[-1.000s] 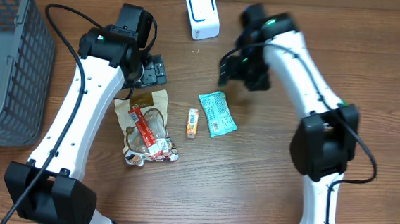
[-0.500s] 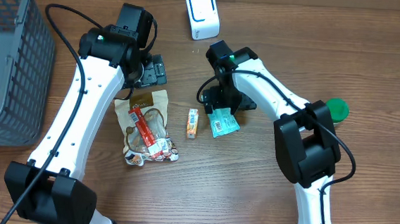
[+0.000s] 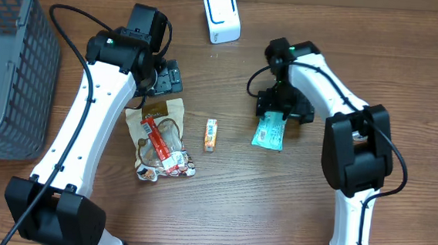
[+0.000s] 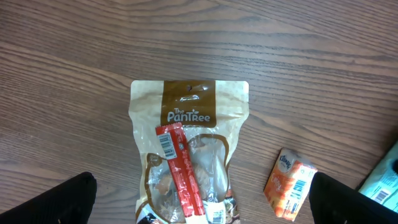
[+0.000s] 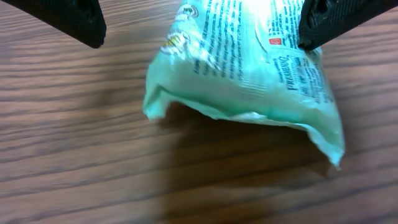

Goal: Scan the item barcode

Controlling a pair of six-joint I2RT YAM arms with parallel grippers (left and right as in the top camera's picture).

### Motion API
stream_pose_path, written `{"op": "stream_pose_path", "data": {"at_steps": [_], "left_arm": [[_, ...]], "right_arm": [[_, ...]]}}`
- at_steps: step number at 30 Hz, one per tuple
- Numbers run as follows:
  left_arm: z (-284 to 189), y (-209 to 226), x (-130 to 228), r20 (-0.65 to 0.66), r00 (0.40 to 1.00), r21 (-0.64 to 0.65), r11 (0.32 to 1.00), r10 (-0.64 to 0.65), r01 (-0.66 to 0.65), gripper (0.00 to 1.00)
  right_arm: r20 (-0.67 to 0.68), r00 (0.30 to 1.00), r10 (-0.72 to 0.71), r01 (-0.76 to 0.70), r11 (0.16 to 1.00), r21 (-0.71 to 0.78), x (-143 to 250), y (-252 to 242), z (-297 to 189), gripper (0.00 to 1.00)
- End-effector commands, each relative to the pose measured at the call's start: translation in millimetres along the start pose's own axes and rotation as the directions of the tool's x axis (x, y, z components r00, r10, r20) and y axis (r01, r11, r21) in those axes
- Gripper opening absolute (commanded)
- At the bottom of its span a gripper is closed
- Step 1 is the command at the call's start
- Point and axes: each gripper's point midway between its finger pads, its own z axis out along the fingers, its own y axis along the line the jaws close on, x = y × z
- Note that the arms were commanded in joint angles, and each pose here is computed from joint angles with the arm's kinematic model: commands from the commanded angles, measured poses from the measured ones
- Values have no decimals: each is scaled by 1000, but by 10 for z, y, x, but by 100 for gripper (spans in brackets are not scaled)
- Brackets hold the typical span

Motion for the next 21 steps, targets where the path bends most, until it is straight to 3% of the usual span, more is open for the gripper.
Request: {"op": "stream_pose_path", "data": {"at_steps": [1, 11, 15, 19, 21], "left_arm": [[-103, 16, -57, 34, 999, 4, 1000, 9, -9, 100], [-103, 16, -57, 34, 999, 4, 1000, 9, -9, 100], [-103, 16, -57, 34, 999, 4, 1000, 9, -9, 100], [-103, 16, -57, 34, 999, 4, 1000, 9, -9, 100], [-103, 16, -57, 34, 999, 4, 1000, 9, -9, 100]], "right_arm": [[-7, 999, -46, 45, 992, -118, -12, 86, -117, 100], [147, 988, -49, 78, 977, -199, -205, -193, -872, 99], [124, 989, -78, 106, 965, -240, -181, -263, -831, 81], [116, 991, -61, 88, 965, -247, -202, -318, -725, 49], [117, 991, -60, 87, 965, -247, -209, -314, -671, 47]]}}
